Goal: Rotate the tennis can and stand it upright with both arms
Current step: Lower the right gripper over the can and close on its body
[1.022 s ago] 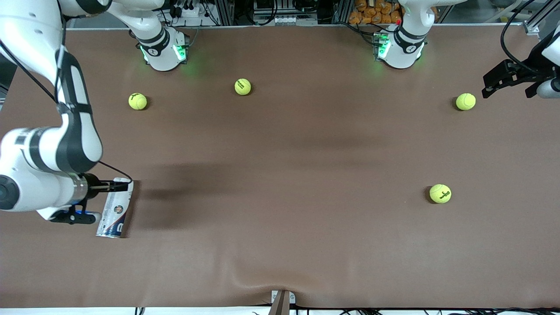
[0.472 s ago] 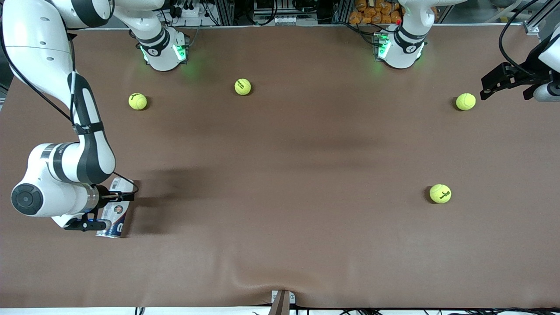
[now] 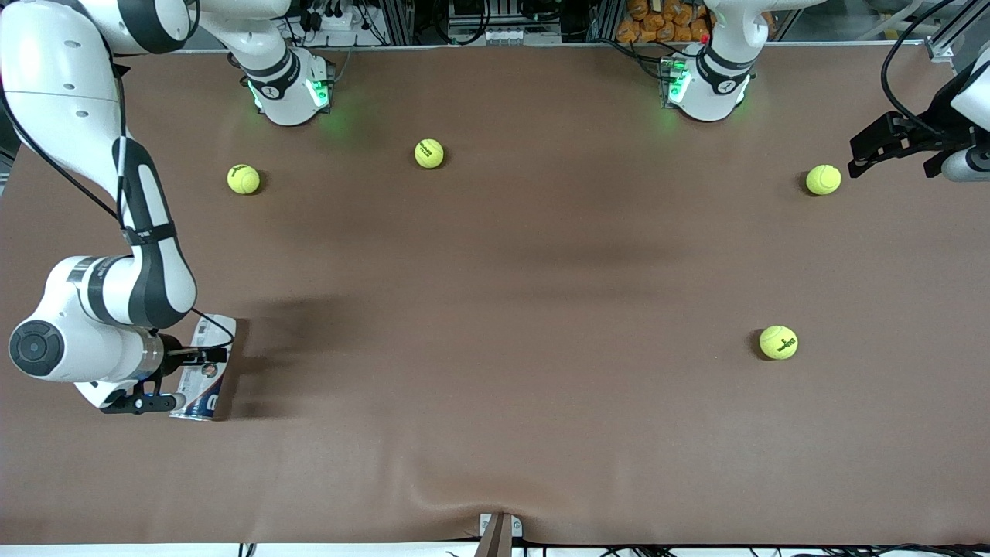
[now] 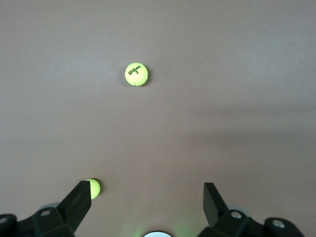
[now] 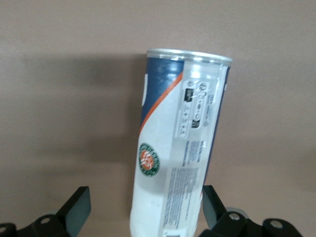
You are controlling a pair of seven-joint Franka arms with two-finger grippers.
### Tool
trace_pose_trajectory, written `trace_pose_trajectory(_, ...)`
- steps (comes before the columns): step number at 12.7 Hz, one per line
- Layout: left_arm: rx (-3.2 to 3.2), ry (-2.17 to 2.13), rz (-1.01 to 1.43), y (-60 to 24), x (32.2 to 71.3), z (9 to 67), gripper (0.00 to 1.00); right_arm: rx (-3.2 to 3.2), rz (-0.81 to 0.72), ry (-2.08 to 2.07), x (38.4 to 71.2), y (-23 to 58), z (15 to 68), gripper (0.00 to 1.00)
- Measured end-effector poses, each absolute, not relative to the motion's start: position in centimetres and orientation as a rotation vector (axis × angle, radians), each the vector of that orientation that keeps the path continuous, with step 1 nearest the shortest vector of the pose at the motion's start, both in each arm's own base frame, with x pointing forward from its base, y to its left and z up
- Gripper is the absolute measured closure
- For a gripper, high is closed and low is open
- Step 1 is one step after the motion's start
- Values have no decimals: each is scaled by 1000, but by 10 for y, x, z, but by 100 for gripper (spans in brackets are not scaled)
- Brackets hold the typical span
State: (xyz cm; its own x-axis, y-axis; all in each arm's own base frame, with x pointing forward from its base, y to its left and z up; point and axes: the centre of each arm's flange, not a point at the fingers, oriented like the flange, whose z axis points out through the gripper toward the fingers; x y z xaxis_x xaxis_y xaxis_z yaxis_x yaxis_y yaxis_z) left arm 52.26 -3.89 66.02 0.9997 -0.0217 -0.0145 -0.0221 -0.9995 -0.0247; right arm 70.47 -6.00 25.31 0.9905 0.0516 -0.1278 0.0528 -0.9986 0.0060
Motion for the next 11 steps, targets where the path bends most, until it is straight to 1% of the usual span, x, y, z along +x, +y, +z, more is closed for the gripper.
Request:
trace_pose_trajectory(7,-3117,33,30,-38,524,658,0,3121,-64,178,709,-88,207,0)
trace_pose_trajectory(9,-3117,33,31,-38,524,657,0,3115,13,187,705,-86,191,0)
trace_pose_trajectory(11,-3117,33,31,-38,524,657,0,3113,33,192,699,-84,179,0)
